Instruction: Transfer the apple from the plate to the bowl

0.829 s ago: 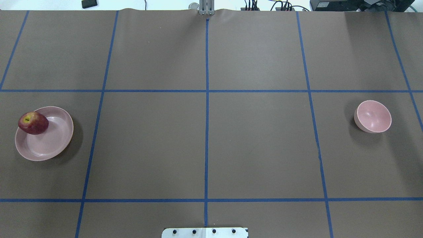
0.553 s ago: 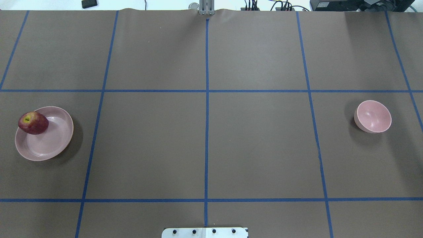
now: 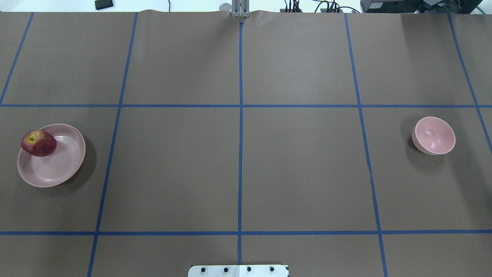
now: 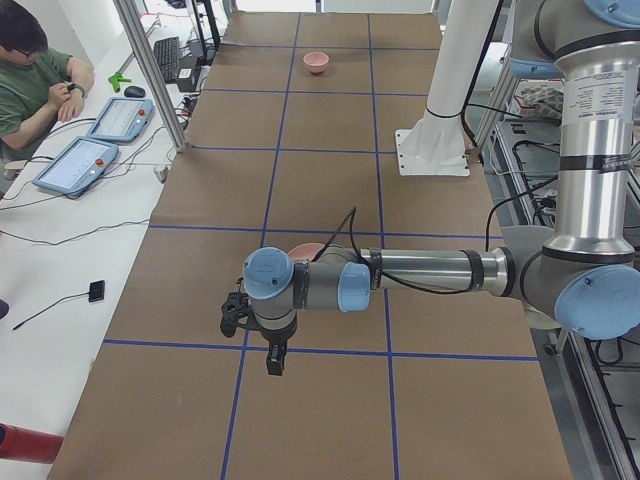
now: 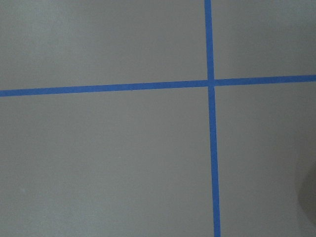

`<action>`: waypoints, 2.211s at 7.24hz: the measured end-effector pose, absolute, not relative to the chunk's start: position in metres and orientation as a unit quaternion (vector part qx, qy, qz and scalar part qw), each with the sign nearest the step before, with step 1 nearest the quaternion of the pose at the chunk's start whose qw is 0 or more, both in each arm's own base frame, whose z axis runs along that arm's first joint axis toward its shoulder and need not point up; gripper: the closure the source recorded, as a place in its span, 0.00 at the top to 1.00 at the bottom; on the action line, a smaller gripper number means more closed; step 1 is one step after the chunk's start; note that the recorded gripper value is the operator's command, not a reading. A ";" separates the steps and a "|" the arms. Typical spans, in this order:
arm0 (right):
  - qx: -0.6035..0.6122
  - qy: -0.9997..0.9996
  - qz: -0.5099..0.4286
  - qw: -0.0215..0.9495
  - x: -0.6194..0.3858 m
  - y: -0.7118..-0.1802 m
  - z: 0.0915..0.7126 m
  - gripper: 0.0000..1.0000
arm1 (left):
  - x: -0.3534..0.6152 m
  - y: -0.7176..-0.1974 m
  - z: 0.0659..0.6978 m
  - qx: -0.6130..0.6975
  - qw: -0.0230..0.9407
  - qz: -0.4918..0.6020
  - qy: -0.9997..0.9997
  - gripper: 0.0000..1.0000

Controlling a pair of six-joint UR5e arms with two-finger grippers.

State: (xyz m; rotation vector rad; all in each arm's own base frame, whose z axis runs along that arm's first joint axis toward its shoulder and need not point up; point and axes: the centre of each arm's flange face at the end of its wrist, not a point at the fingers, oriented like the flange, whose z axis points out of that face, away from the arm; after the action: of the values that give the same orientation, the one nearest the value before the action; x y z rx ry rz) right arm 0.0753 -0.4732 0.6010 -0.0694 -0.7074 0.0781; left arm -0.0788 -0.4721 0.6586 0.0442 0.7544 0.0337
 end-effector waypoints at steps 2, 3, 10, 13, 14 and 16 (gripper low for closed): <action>-0.015 -0.344 0.019 0.939 0.064 -0.479 0.588 1.00 | -0.079 -0.473 0.654 0.025 0.929 0.018 0.369 0.99; 0.002 -0.344 -0.009 0.939 0.042 -0.492 0.565 1.00 | -0.077 -0.474 0.651 0.028 0.929 0.020 0.369 0.99; 0.035 -0.420 -0.120 0.899 -0.087 -0.523 0.529 1.00 | -0.069 -0.486 0.630 0.073 0.920 0.042 0.383 0.99; 0.054 -0.437 -0.135 0.888 -0.101 -0.532 0.573 1.00 | -0.060 -0.495 0.632 0.065 0.916 -0.004 0.397 0.99; 0.049 -0.447 -0.137 0.883 -0.104 -0.530 0.587 1.00 | -0.053 -0.499 0.627 0.059 0.913 -0.023 0.403 0.99; 0.030 -0.466 -0.149 0.872 -0.122 -0.524 0.606 1.00 | -0.044 -0.504 0.622 0.057 0.911 -0.030 0.407 0.99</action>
State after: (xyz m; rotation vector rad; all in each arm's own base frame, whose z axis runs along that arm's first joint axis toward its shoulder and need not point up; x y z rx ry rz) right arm -0.1217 -0.5240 0.6058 0.0631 -0.9743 -0.3113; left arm -0.0444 -0.5040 0.6220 0.1169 0.8395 -0.0629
